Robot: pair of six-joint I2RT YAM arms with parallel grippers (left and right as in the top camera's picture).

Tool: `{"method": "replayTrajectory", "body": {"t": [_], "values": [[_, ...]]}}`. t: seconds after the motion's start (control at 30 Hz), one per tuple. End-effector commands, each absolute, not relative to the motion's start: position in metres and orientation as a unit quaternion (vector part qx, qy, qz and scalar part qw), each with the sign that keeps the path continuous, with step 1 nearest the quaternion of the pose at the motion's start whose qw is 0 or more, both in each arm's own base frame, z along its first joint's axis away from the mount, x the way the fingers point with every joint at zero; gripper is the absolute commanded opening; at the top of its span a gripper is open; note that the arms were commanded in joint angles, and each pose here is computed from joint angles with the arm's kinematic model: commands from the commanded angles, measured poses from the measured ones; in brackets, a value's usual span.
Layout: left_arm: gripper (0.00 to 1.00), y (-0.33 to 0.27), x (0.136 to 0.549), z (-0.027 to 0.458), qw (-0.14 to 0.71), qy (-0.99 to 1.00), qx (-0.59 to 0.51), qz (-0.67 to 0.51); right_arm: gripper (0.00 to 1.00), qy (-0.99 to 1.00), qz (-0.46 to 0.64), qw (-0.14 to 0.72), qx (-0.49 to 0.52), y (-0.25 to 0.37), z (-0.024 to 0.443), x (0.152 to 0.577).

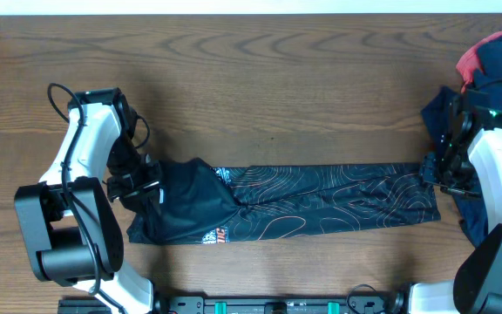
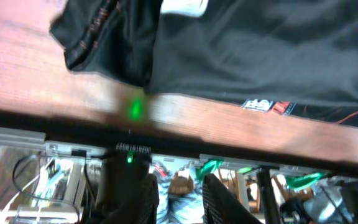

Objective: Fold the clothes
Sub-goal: 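Tuck and fold the jersey's left end inward with the left gripper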

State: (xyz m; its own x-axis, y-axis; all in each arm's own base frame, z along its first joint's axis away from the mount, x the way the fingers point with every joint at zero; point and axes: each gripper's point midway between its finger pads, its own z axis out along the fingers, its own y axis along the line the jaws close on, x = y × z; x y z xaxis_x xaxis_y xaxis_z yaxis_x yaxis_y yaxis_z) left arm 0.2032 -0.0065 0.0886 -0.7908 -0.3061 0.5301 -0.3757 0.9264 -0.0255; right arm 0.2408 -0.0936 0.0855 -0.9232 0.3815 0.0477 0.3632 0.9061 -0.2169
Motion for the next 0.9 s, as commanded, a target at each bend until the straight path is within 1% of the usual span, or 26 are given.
{"method": "replayTrajectory", "body": {"t": [0.0,0.1,0.17,0.37,0.47,0.57,0.6,0.73,0.87], "values": [[0.27,-0.014,0.212,0.086,0.248,-0.949,0.179,0.076,0.76,-0.98,0.071,0.047,-0.181,-0.091,0.075,0.238],[0.27,-0.029,0.23,0.08,0.213,-0.956,0.17,0.109,0.8,-0.985,0.025,0.039,-0.164,-0.083,0.064,0.241],[0.27,-0.044,0.243,0.077,0.19,-0.959,0.158,0.137,0.8,-0.986,0.005,0.034,-0.165,-0.081,0.057,0.241],[0.27,-0.068,0.262,0.07,0.147,-0.972,0.115,0.141,0.79,-0.983,-0.021,0.022,-0.18,-0.079,0.043,0.241],[0.28,-0.076,0.276,0.067,0.118,-0.976,0.116,0.143,0.81,-0.983,-0.024,0.016,-0.18,-0.078,0.04,0.243],[0.45,-0.084,0.289,0.064,0.091,-0.979,0.114,0.144,0.81,-0.983,-0.024,0.016,-0.18,-0.078,0.039,0.243],[0.47,-0.087,0.292,0.062,0.084,-0.979,0.116,0.144,0.82,-0.983,-0.024,0.016,-0.18,-0.078,0.039,0.243],[0.51,-0.094,0.3,0.054,0.063,-0.981,0.124,0.136,0.82,-0.983,-0.024,0.016,-0.18,-0.078,0.039,0.243],[0.52,-0.088,0.301,0.042,0.05,-0.982,0.156,0.095,0.82,-0.983,-0.024,0.015,-0.18,-0.078,0.039,0.243]]}}
